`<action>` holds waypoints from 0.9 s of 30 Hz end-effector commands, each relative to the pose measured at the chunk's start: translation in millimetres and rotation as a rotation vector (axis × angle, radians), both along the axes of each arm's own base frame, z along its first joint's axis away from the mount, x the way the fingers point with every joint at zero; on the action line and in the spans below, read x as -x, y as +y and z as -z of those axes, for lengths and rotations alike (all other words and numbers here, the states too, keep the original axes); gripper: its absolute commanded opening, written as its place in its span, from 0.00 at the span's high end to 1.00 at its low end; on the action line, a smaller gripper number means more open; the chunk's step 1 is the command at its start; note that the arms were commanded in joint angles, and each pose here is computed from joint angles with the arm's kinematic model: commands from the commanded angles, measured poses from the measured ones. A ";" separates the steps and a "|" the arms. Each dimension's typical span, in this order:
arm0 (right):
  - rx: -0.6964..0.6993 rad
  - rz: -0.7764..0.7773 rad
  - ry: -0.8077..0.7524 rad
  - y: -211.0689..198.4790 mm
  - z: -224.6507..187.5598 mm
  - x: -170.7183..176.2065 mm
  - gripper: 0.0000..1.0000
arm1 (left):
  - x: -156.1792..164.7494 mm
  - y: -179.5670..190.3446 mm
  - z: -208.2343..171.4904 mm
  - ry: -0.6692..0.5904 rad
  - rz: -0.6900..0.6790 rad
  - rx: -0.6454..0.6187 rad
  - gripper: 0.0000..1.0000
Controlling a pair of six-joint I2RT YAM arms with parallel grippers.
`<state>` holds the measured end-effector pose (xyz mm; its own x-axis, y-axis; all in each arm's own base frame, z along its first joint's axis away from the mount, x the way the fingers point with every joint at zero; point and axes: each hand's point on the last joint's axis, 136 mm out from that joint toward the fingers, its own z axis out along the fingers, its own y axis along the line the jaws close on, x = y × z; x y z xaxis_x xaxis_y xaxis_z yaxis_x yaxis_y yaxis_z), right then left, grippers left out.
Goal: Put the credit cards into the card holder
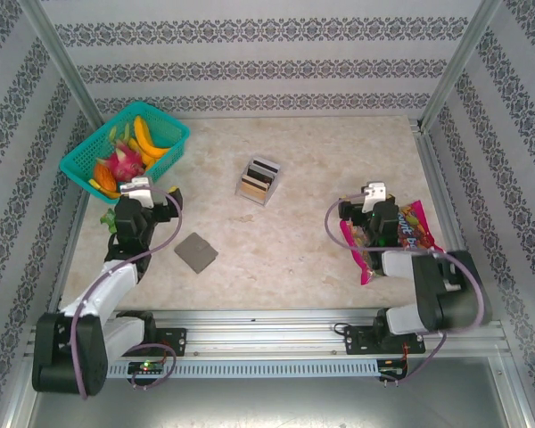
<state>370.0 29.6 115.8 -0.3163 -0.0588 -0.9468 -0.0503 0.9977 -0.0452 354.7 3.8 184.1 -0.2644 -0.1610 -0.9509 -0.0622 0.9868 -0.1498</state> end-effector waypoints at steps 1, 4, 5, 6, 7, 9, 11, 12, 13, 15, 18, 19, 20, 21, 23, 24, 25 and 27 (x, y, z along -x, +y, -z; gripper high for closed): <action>-0.007 0.058 0.050 0.8 -44.8 16.0 0.02 | 21.0 -15.6 15.3 0.181 0.026 0.221 0.00; -0.202 0.147 0.187 -3.7 -73.3 38.8 0.02 | 35.4 -15.0 23.3 0.271 -0.071 0.416 0.00; -0.301 0.155 0.225 1.6 -83.0 47.9 0.02 | 36.3 -24.0 23.6 0.285 -0.029 0.446 0.00; -0.380 0.085 0.250 16.8 -91.1 52.9 0.02 | 36.1 -32.0 24.6 0.302 0.003 0.487 0.00; -0.471 -0.092 0.251 46.7 -102.8 56.9 0.02 | 35.0 -42.5 26.1 0.327 0.040 0.548 0.00; -0.638 -0.403 0.231 100.5 -125.7 67.2 0.03 | 36.5 -61.1 35.2 0.415 0.103 0.637 0.04; -0.709 -0.492 0.293 134.5 -130.5 70.9 0.09 | 46.5 -60.1 59.9 0.548 0.039 0.665 0.08; -0.684 -0.515 0.335 150.0 -126.7 72.4 0.12 | 53.3 -56.3 72.8 0.603 -0.012 0.672 0.10; -0.625 -0.558 0.367 169.5 -126.9 75.7 0.14 | 60.6 -52.7 85.2 0.651 -0.065 0.682 0.11; -0.517 -0.591 0.438 201.4 -113.8 77.1 0.21 | 72.5 -50.7 103.6 0.713 -0.119 0.707 0.16; -0.461 -0.588 0.558 239.3 -89.1 67.7 0.38 | 89.7 -52.5 118.9 0.786 -0.152 0.723 0.19; -0.464 -0.572 0.597 248.3 -79.8 64.0 0.43 | 93.2 -52.7 120.6 0.795 -0.155 0.720 0.20; -0.472 -0.580 0.625 258.9 -72.6 62.3 0.45 | 96.3 -53.4 122.2 0.802 -0.152 0.722 0.21; -0.476 -0.591 0.641 267.2 -67.3 61.7 0.46 | 98.5 -55.4 122.0 0.808 -0.139 0.718 0.22; -0.491 -0.611 0.675 285.5 -58.9 60.9 0.46 | 108.9 -55.0 124.9 0.845 -0.149 0.704 0.23; -0.493 -0.630 0.691 293.7 -56.5 61.4 0.46 | 114.1 -54.7 126.0 0.859 -0.153 0.695 0.23; -0.487 -0.642 0.710 302.2 -52.4 62.2 0.49 | 119.7 -53.0 128.8 0.870 -0.165 0.684 0.23; -0.459 -0.636 0.737 311.2 -41.9 61.0 0.50 | 124.3 -53.4 132.1 0.863 -0.158 0.684 0.23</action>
<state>309.8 324.5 153.0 -0.8463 -0.0900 -0.5251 -0.4265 0.7051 0.5665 253.6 -48.9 64.2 -0.7130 -0.6690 -0.2098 -0.4848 0.6866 -0.5419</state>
